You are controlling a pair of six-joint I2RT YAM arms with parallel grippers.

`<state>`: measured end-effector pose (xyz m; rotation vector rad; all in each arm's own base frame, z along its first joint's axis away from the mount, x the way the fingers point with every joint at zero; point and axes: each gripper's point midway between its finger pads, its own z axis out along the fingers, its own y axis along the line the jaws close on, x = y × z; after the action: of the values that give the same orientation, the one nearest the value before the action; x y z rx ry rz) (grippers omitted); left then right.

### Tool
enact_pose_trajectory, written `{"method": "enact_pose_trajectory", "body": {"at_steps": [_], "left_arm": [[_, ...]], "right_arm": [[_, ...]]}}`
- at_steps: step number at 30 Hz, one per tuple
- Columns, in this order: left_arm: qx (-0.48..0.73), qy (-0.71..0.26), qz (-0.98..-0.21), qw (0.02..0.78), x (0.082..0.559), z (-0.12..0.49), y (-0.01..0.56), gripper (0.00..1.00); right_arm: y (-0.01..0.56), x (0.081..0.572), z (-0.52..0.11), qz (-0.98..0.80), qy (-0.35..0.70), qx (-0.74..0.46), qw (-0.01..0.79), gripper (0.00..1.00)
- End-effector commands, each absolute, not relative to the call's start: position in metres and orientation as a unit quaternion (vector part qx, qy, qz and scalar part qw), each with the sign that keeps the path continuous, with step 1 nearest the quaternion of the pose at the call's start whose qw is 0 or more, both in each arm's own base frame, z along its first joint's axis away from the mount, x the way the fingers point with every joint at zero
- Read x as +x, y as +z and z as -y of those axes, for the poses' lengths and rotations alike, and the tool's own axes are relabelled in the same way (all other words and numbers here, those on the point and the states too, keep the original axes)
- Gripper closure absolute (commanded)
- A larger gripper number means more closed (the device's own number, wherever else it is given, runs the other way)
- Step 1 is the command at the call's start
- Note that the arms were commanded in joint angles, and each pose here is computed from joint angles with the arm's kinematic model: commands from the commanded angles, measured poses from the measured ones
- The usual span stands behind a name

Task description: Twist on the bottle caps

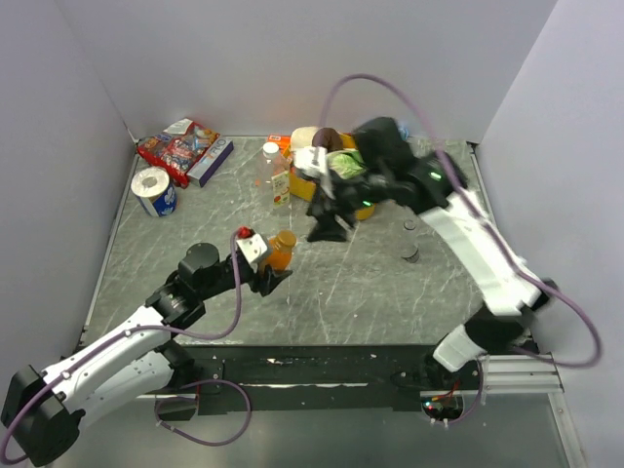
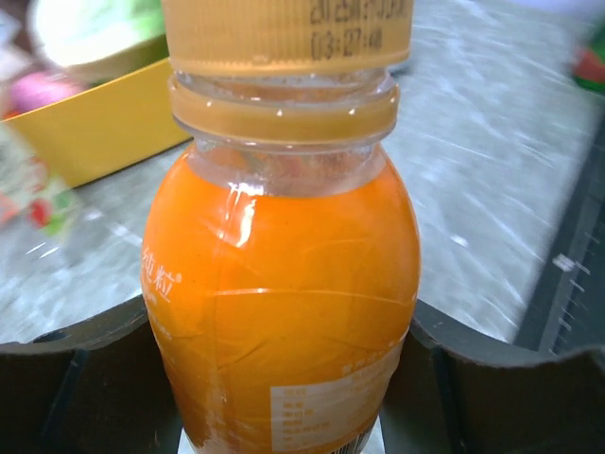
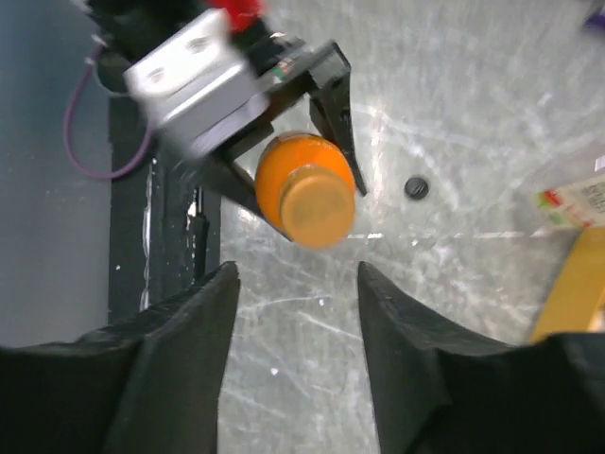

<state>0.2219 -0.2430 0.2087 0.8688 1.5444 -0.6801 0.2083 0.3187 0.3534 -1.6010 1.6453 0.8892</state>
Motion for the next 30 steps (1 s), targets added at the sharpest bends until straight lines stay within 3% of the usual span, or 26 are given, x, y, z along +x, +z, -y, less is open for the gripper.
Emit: {"method": "enact_pose_trajectory", "body": {"at_steps": [1, 10, 14, 30], "left_arm": [[0.458, -0.355, -0.604, 0.547, 0.184, 0.259, 0.21, 0.99], [0.583, -0.343, -0.536, 0.505, 0.177, 0.268, 0.21, 0.99], [0.612, -0.342, -0.516, 0.492, 0.175, 0.269, 0.211, 0.99], [0.621, -0.334, -0.493, 0.509, 0.179, 0.273, 0.226, 0.99]], "right_arm": [[0.386, 0.159, -0.289, -0.516, 0.352, -0.679, 0.386, 0.33], [0.349, 0.153, -0.286, -0.386, 0.244, -0.801, 0.388, 0.28], [0.335, 0.151, -0.293, -0.323, 0.211, -0.84, 0.382, 0.21], [0.309, 0.148, -0.313, -0.262, 0.19, -0.866, 0.381, 0.22]]}}
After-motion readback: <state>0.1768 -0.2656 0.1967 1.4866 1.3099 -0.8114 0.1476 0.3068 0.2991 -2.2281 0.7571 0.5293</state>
